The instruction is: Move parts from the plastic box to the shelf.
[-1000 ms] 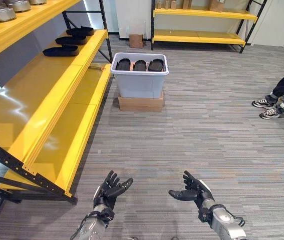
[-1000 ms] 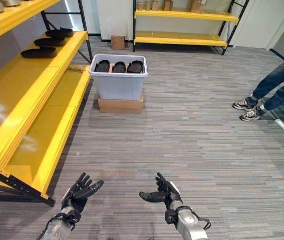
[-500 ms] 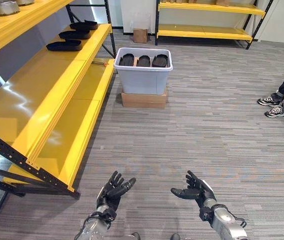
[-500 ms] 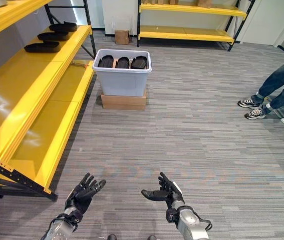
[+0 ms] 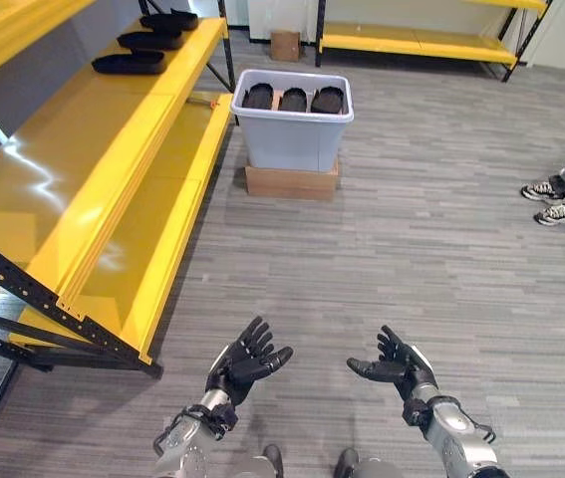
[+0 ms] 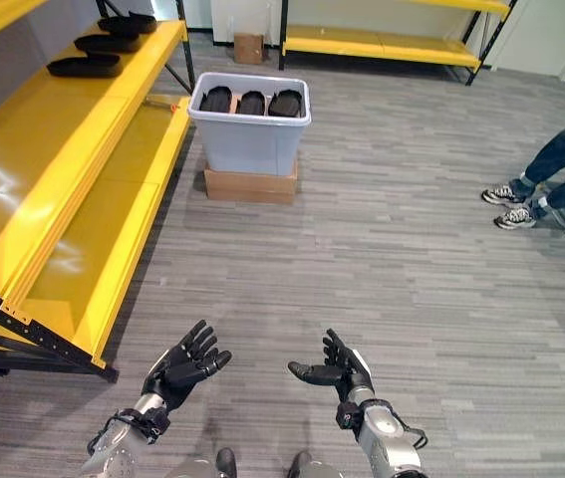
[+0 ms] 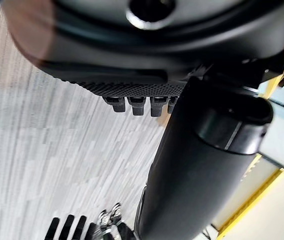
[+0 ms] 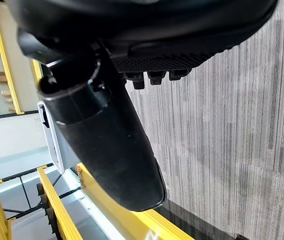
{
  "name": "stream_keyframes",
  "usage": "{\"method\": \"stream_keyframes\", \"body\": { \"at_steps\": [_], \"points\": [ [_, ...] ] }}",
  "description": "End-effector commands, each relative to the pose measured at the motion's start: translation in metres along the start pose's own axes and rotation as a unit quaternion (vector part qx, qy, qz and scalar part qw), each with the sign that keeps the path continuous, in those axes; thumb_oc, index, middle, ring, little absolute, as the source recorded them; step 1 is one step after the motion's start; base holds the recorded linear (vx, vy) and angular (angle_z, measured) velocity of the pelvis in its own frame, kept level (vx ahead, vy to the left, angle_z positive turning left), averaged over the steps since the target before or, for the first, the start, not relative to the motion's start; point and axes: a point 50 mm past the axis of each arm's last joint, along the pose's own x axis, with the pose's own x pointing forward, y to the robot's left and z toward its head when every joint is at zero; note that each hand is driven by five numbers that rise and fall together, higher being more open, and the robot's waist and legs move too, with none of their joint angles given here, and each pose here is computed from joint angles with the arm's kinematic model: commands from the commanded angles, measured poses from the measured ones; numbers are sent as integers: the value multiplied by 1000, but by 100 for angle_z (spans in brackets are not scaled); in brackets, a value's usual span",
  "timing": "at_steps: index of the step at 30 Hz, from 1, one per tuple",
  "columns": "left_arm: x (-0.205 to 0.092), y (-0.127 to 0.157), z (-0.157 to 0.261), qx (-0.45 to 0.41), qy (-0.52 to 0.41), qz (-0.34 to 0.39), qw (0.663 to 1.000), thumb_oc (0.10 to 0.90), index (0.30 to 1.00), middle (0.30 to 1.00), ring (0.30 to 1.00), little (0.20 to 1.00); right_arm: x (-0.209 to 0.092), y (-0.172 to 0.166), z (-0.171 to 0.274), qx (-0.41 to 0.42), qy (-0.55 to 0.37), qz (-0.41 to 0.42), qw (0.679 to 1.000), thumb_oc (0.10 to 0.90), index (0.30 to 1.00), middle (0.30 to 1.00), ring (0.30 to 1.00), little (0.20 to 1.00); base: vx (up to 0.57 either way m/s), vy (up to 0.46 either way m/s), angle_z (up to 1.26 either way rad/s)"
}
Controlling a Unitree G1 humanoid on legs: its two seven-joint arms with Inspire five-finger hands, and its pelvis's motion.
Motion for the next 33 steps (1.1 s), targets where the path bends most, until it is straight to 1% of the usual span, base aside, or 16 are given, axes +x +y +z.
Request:
{"method": "stream_keyframes", "body": {
  "at_steps": [1,5,8,14,23,30,33],
  "points": [
    [13,-26,31,9,-69,-76,995,900,1000,1000,1000,1000,10,9,51,6,-118,31,992,900,1000,1000,1000,1000,69,108,-18],
    [10,-30,23,-2,-49,-106,993,900,1000,1000,1000,1000,7,9,47,8,-116,29,993,900,1000,1000,1000,1000,139,27,-1],
    [10,-33,19,0,-42,-102,994,900,1000,1000,1000,1000,2,10,44,-4,-116,31,993,900,1000,1000,1000,1000,251,-78,27],
    [5,-31,15,9,-31,-113,993,900,1000,1000,1000,1000,-2,6,40,3,-120,21,993,900,1000,1000,1000,1000,249,-140,17],
    [-5,-28,5,0,-4,-104,995,900,1000,1000,1000,1000,-8,4,40,-25,-117,23,993,900,1000,1000,1000,1000,386,-179,37],
    [-21,-19,-3,-4,2,-79,997,900,1000,1000,1000,1000,-5,4,42,-27,-112,37,993,900,1000,1000,1000,1000,419,-191,-8],
    [-23,-17,-5,-36,-12,-66,997,900,1000,1000,1000,1000,-4,5,45,-45,-119,53,991,900,1000,1000,1000,1000,310,-205,-4]
  ]
}}
